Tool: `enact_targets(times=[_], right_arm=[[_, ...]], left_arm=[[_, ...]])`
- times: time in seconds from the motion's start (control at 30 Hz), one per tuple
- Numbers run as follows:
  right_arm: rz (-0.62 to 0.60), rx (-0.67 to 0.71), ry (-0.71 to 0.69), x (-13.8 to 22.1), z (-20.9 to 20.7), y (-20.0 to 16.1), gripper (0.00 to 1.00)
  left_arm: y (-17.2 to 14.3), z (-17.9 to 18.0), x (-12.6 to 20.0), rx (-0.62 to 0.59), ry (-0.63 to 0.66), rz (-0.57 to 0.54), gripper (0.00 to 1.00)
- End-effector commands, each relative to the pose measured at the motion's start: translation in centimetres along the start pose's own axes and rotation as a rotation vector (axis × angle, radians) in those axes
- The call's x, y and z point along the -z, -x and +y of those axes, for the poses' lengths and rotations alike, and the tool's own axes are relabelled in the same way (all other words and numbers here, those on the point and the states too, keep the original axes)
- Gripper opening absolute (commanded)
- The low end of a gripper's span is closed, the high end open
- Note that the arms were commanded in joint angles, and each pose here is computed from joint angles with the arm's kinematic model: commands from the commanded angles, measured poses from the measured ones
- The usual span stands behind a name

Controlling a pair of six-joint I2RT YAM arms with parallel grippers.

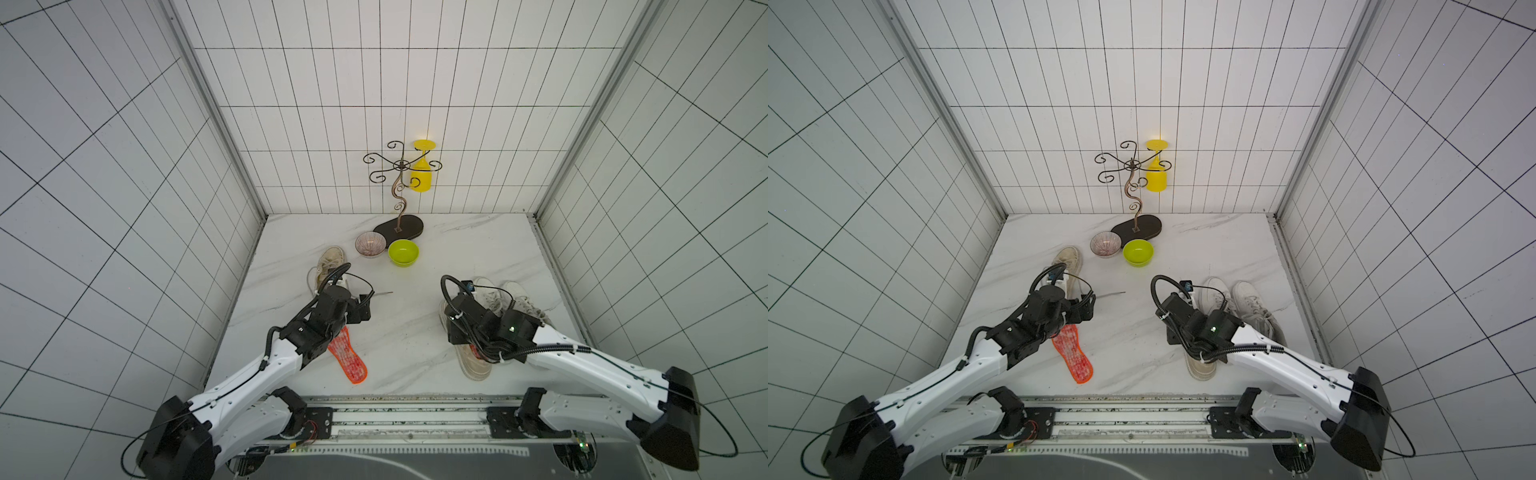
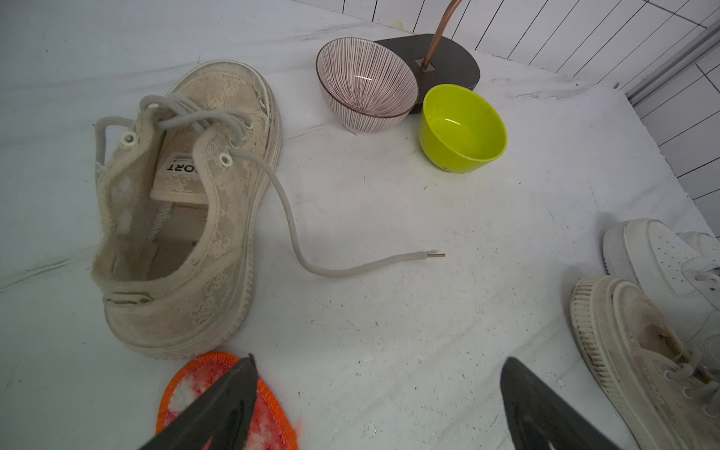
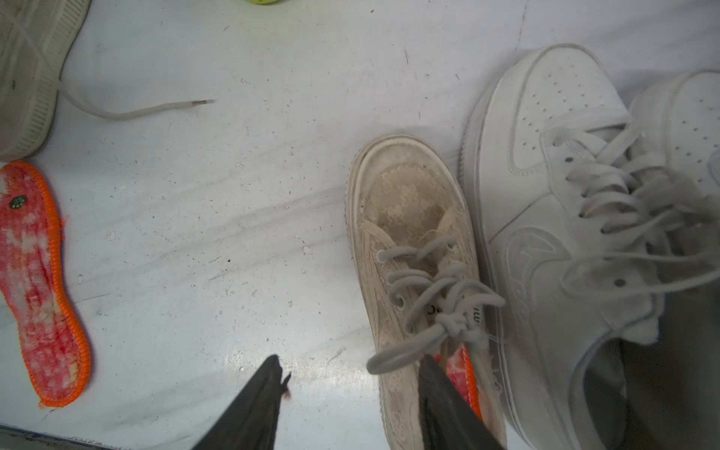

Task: Remove the insole from the shoe
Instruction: Move the shoe to the center of the board.

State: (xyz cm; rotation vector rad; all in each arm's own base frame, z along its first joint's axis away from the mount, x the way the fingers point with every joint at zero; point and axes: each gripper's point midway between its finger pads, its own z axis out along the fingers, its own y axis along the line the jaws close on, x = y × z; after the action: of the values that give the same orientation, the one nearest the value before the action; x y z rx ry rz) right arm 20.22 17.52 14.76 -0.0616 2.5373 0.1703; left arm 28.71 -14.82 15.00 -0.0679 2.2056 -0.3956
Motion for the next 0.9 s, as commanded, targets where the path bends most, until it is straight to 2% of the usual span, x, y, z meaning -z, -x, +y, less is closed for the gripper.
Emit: enact_targets(times=[0.0,0.17,0.27,0.43,0.53,0.7,0.87], right_arm=[[0.081,-0.049,-0.123,-1.2,-3.3,-3.7,0.56],[0.137,-0.07,-0.078,-2.9,-3.1,-5.8,0.52],[0.147,-0.059,-0.081,-3.9,-3.3,-6.1,0.43],[0.152,-0.036,-0.086,-5.5,-3.2,-6.5,0.35],[0.148,-0.009,-0.076,-6.1,-2.7,-6.2,0.25],[0.129,0.055,0.063,-6.4,0.4,-5.3,0.04],[0.057,0.125,0.172,-5.3,4.3,-3.2,0.0]], left_arm=[[1.7,-0.4,0.3,0.005,-0.001,-0.067,0.96],[2.1,-0.3,0.7,0.012,-0.006,-0.09,0.96],[1.8,-0.2,0.8,0.015,-0.014,-0.091,0.96],[1.2,-0.6,0.7,0.024,-0.047,-0.08,0.96],[0.9,-0.6,0.5,0.029,-0.053,-0.076,0.95],[0.5,-1.4,0.1,0.036,-0.097,-0.062,0.95],[-0.2,-2.0,-0.3,0.039,-0.113,-0.041,0.95]])
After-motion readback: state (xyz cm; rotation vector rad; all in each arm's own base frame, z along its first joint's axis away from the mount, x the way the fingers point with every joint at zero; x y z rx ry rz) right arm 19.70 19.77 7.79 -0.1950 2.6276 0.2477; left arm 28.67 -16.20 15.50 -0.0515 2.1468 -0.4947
